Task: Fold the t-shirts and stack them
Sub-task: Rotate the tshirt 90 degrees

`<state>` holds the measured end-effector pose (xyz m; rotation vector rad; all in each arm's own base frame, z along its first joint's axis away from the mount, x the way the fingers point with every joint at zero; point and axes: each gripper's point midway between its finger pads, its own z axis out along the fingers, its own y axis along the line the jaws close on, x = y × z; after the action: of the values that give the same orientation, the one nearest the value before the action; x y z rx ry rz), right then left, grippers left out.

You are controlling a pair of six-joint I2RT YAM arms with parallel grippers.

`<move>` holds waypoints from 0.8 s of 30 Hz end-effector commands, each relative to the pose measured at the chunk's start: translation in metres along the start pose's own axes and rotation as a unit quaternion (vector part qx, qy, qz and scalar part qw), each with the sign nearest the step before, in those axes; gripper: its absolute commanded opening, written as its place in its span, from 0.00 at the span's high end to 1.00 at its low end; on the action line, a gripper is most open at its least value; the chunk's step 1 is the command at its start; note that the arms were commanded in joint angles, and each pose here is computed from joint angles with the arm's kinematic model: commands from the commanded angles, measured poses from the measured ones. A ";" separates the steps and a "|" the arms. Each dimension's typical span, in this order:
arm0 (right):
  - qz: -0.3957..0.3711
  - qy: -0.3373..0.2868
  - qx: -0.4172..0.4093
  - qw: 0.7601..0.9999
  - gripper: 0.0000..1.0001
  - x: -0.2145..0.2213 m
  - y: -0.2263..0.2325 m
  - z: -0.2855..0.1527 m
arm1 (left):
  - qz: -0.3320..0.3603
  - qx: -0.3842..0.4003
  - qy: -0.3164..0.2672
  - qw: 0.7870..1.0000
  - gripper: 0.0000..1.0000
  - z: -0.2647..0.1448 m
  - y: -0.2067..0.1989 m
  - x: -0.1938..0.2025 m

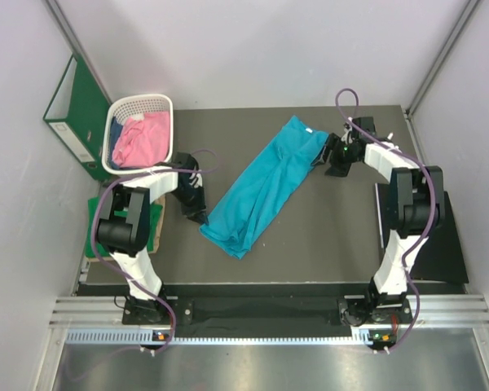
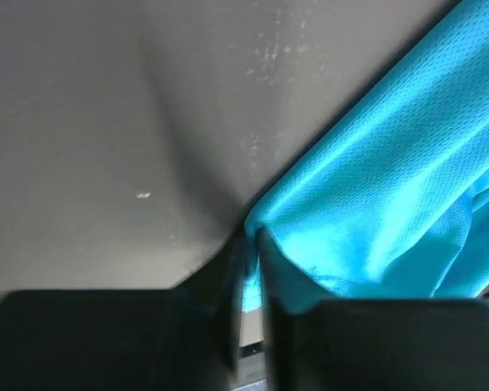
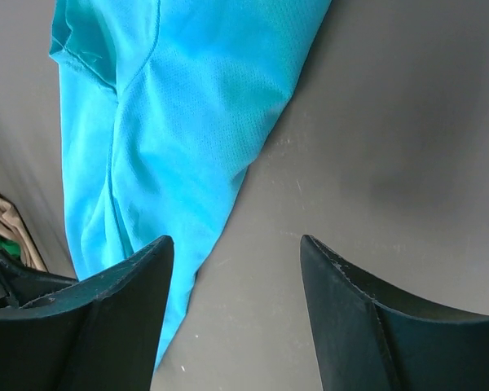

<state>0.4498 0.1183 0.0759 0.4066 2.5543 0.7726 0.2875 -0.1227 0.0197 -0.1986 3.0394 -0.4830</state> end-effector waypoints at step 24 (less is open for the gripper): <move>0.004 -0.056 -0.025 0.998 0.00 -0.045 -0.003 0.048 | 0.032 0.132 0.099 0.986 1.00 -0.018 -0.082 0.126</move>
<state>0.4760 0.1112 0.0525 0.4486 2.5121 0.7533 0.1739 -0.1892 0.0433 -0.0384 3.1379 -0.8449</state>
